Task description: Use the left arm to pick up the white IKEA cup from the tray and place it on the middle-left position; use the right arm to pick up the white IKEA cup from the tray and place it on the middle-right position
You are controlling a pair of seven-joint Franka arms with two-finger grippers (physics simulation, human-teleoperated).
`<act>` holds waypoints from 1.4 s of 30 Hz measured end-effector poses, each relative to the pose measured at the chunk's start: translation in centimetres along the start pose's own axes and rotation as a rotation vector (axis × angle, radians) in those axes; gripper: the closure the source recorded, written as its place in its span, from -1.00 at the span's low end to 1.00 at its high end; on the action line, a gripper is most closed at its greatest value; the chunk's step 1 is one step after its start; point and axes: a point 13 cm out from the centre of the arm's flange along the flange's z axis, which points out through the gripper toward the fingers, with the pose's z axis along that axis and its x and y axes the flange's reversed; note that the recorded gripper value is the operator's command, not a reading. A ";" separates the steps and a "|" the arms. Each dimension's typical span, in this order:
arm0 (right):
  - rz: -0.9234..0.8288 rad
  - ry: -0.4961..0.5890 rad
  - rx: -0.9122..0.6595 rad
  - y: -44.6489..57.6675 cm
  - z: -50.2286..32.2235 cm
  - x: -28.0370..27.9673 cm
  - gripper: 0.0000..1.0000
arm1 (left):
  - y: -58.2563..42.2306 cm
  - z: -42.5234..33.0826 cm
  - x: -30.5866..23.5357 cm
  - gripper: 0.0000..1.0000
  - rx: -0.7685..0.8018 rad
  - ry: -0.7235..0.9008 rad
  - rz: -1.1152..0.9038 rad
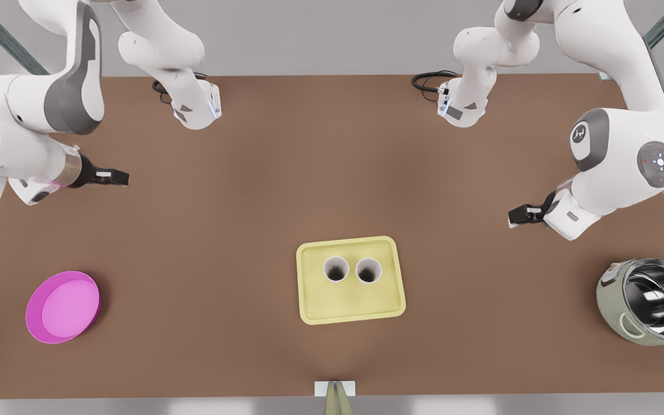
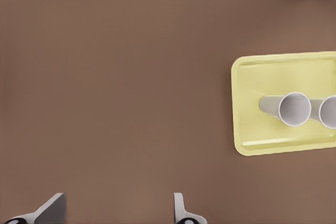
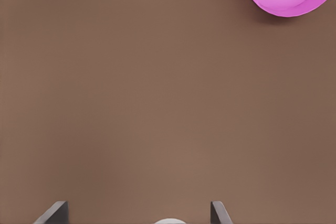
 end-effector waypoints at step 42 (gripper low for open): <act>-0.152 -0.395 -0.132 48.8 25.5 -16.5 -1.00 | -0.2 0.9 0.8 -1.00 -0.041 0.018 0.018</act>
